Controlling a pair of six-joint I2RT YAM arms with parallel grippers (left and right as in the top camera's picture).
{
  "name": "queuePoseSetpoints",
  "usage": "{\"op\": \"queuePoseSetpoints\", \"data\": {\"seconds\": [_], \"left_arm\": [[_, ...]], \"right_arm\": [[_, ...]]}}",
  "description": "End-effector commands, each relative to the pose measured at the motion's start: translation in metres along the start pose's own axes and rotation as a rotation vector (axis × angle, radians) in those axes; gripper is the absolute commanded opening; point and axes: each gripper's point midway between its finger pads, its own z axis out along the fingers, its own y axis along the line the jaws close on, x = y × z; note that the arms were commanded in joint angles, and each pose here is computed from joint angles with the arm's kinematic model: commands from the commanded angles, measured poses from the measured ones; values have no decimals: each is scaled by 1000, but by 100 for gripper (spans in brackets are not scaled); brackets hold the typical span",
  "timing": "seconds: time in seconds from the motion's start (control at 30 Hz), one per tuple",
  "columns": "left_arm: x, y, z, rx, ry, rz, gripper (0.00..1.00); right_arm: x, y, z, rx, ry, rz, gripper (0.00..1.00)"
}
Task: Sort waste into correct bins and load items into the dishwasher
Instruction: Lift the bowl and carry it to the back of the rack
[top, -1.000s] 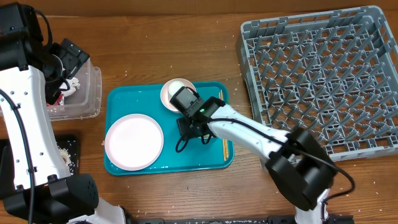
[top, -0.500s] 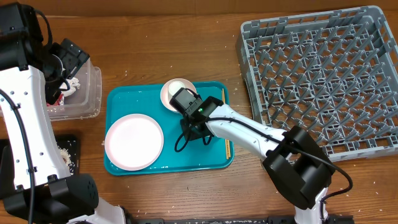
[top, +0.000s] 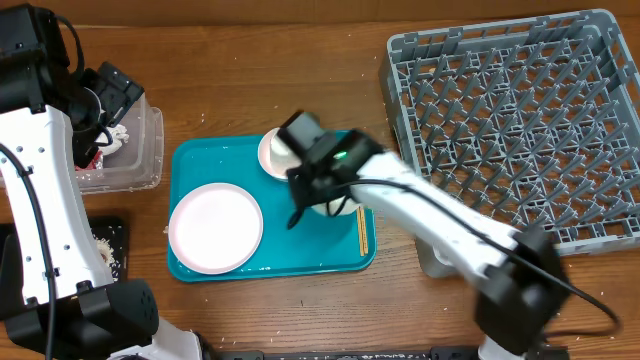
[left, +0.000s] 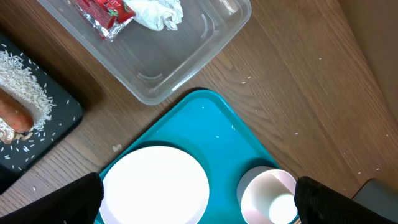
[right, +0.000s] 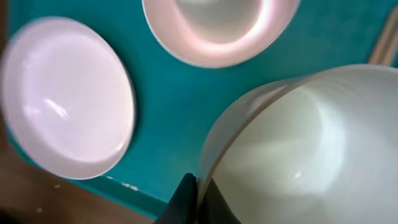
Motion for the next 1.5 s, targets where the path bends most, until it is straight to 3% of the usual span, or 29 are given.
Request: {"op": "queuePoseSetpoints", "data": {"seconds": [0.0, 0.17, 0.47, 0.63, 0.83, 1.0, 1.47], "left_arm": [[0, -2, -1, 9, 0, 19, 100], [0, -2, -1, 9, 0, 19, 100], [0, -2, -1, 9, 0, 19, 100], [0, -2, -1, 9, 0, 19, 100], [0, -2, -1, 9, 0, 19, 100], [0, -2, -1, 9, 0, 19, 100], [0, -2, -1, 9, 0, 19, 100]], "right_arm": [[-43, -28, -91, -61, -214, 97, 4], [-70, -105, -154, -113, -354, 209, 4], [-102, -185, -201, -555, -496, 151, 4], [-116, -227, -184, -651, -513, 207, 4], [-132, -243, -153, -795, -498, 215, 4], [-137, -259, -127, -796, -473, 266, 4], [-120, -325, -116, -653, -470, 461, 11]]}}
